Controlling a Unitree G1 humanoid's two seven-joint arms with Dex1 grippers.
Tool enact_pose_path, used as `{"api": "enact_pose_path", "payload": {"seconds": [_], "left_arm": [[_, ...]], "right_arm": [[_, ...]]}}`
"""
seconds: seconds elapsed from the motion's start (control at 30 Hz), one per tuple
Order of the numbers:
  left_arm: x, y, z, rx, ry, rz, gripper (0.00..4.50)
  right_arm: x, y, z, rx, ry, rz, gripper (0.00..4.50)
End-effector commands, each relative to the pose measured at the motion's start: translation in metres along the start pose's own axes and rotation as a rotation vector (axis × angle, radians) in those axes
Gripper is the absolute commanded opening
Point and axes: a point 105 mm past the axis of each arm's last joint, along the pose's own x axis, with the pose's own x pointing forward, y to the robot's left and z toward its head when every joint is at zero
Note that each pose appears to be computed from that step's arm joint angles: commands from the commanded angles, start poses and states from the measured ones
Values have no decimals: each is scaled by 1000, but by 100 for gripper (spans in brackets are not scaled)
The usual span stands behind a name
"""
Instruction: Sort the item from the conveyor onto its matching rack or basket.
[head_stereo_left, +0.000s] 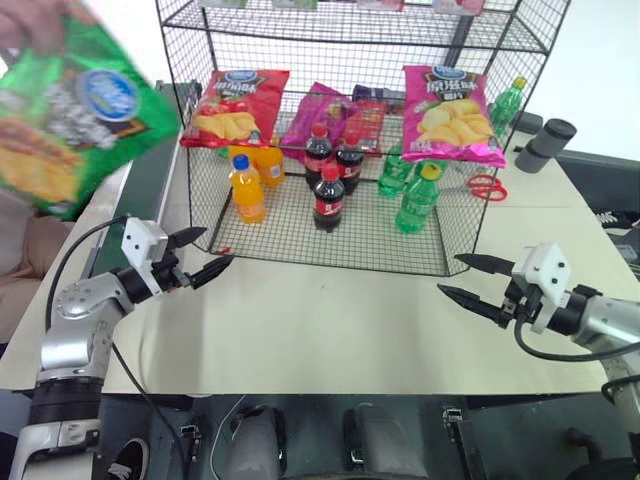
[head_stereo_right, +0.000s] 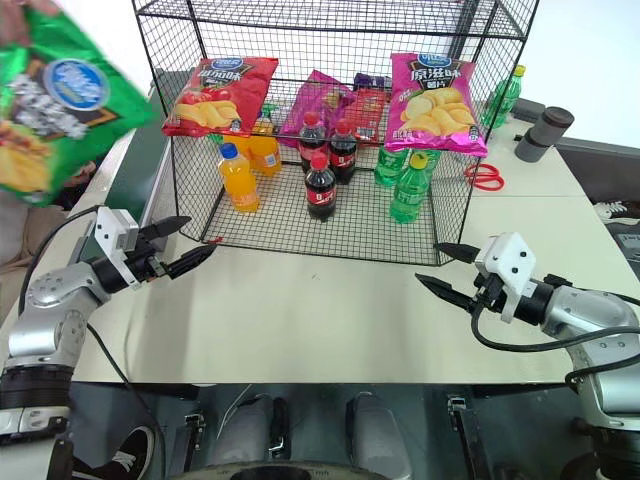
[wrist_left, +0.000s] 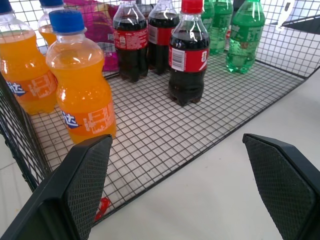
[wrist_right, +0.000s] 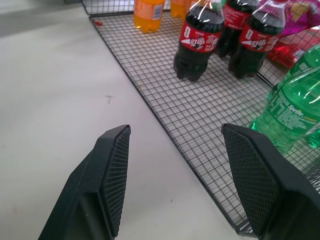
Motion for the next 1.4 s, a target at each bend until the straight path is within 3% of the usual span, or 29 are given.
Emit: {"api": "enact_pose_path", "payload": {"seconds": [0.03,0.6,1.4], "left_arm": [[-3,0,10,26,-29,9,450],[-4,1,18,26,-15,3,450],[-1,-8,5,-28,-1,-15,450]], "right_arm": [[-3,-3,9,-39,-13,-1,301],[-8,-14,25,-22,-36,-9,301],[-3,3,6,30,-32,-19,301]]}}
